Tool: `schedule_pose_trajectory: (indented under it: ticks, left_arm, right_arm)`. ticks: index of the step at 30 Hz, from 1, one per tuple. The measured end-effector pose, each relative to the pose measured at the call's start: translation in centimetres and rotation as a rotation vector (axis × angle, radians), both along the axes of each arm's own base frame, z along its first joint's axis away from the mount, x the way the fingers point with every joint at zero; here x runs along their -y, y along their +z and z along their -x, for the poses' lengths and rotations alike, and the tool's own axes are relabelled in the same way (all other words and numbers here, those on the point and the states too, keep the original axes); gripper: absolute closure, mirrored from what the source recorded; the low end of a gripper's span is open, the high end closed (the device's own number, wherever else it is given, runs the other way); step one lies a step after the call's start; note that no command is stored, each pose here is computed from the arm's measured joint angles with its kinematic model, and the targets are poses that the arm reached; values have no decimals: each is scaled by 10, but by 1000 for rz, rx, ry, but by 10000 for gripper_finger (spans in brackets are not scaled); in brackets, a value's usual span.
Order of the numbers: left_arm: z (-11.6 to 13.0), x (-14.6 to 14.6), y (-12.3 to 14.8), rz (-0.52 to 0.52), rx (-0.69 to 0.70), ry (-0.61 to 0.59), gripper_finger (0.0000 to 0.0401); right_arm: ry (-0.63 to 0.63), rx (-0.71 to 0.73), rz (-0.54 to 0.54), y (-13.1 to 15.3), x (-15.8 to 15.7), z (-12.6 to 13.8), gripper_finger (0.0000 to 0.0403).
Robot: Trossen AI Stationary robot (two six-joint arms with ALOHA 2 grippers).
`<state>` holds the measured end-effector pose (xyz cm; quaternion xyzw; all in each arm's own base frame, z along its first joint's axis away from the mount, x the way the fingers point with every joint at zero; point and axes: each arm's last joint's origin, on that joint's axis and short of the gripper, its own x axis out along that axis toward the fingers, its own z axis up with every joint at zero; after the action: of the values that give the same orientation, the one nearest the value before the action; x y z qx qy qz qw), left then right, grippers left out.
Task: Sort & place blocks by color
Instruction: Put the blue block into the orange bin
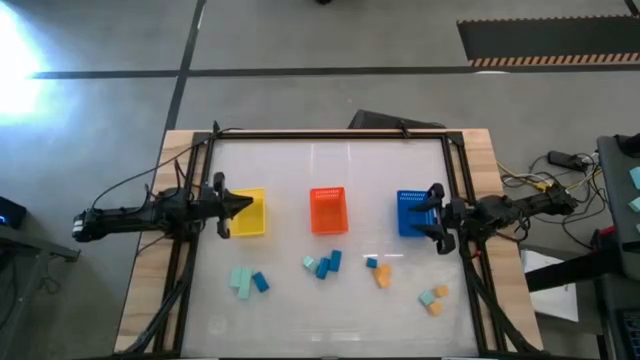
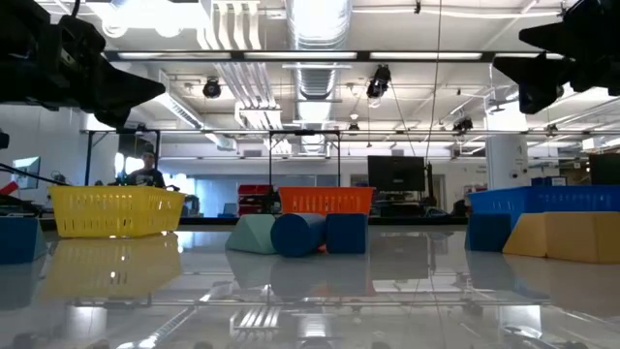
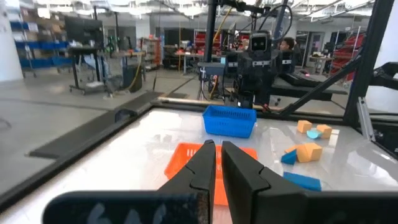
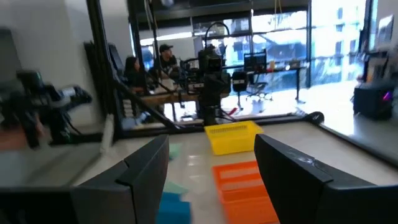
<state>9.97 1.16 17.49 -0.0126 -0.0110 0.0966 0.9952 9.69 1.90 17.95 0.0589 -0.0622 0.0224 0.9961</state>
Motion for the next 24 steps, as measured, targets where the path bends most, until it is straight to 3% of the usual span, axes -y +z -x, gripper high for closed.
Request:
schedule_pose_trajectory:
  ticks: [4,12,16,20,24]
  left_arm:
    - [0,0,5,-14,51,0,390]
    - [1,0,14,-17,146,0,390]
    - [1,0,14,-16,149,0,390]
    - [2,0,18,145,219,-19,390]
    - [2,0,21,181,258,-27,390]
  right_arm:
    - [13,-2,-102,0,0,0,174]
    - [1,2,-35,0,0,0,174]
    - [-3,32,-129,4,1,0,174]
    - [-19,55,-169,6,2,1,174]
    - [-89,106,-196,10,4,2,174]
